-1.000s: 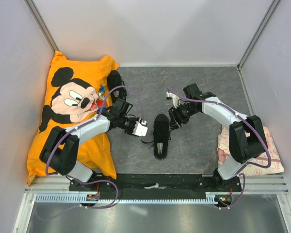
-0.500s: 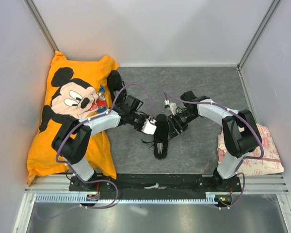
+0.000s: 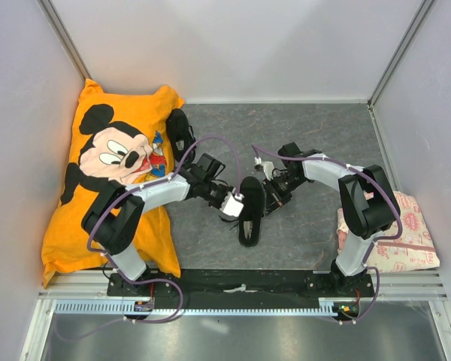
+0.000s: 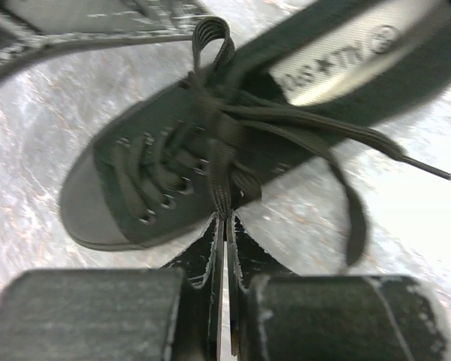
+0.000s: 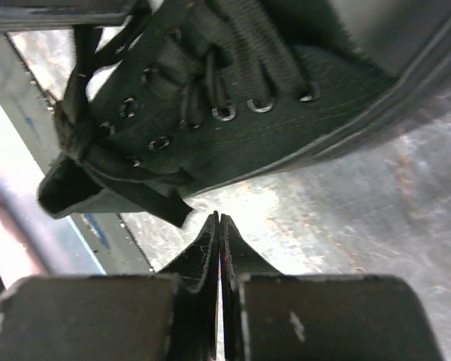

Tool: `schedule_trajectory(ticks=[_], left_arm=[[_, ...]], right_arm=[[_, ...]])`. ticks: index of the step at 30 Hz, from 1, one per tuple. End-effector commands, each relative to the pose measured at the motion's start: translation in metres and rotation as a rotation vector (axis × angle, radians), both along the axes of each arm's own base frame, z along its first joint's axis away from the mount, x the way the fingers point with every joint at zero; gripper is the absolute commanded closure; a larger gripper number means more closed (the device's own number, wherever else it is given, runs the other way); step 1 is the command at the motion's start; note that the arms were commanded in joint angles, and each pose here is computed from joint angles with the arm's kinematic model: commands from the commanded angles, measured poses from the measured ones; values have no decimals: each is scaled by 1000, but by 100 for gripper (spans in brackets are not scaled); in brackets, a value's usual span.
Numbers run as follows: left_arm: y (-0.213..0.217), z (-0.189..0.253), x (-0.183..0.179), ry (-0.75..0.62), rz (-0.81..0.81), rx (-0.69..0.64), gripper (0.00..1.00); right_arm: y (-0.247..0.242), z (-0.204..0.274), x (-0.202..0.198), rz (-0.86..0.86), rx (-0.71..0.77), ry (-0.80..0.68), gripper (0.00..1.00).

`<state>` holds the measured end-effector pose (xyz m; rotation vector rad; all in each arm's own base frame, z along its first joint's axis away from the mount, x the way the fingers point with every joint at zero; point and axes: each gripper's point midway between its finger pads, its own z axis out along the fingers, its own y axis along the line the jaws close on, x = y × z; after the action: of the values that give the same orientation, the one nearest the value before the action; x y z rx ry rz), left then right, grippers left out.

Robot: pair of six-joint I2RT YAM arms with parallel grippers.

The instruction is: Tie the shoes

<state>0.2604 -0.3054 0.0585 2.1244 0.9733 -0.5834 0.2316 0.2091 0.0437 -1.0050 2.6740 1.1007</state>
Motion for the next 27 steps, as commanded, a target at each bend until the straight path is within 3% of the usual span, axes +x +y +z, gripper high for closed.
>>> schedule_trajectory(ticks=[1,13,15,17,18,21,26,27], left_arm=[[12,11,-17,-7,-19,-8,97],[28,-2,-33,82,69,35,98],[28,-2,-34,87,71,35,94],[27,1,-32,95,93,30,84],[27,2,-32,115,119,30,71],[27,12,-26,125,181,21,61],[35,44,-10,191,419,-24,38],[38,51,-8,251,497,-39,27]], right_arm=[[4,3,30,-25,-12,-98,100],[-10,6,47,-55,-59,-162,100],[-11,10,50,-66,-48,-166,98],[-9,20,55,-68,-20,-187,84],[-10,23,58,-75,-16,-195,73],[-10,42,73,-78,5,-265,52],[-15,83,98,-94,29,-408,28],[-19,89,103,-104,27,-433,21]])
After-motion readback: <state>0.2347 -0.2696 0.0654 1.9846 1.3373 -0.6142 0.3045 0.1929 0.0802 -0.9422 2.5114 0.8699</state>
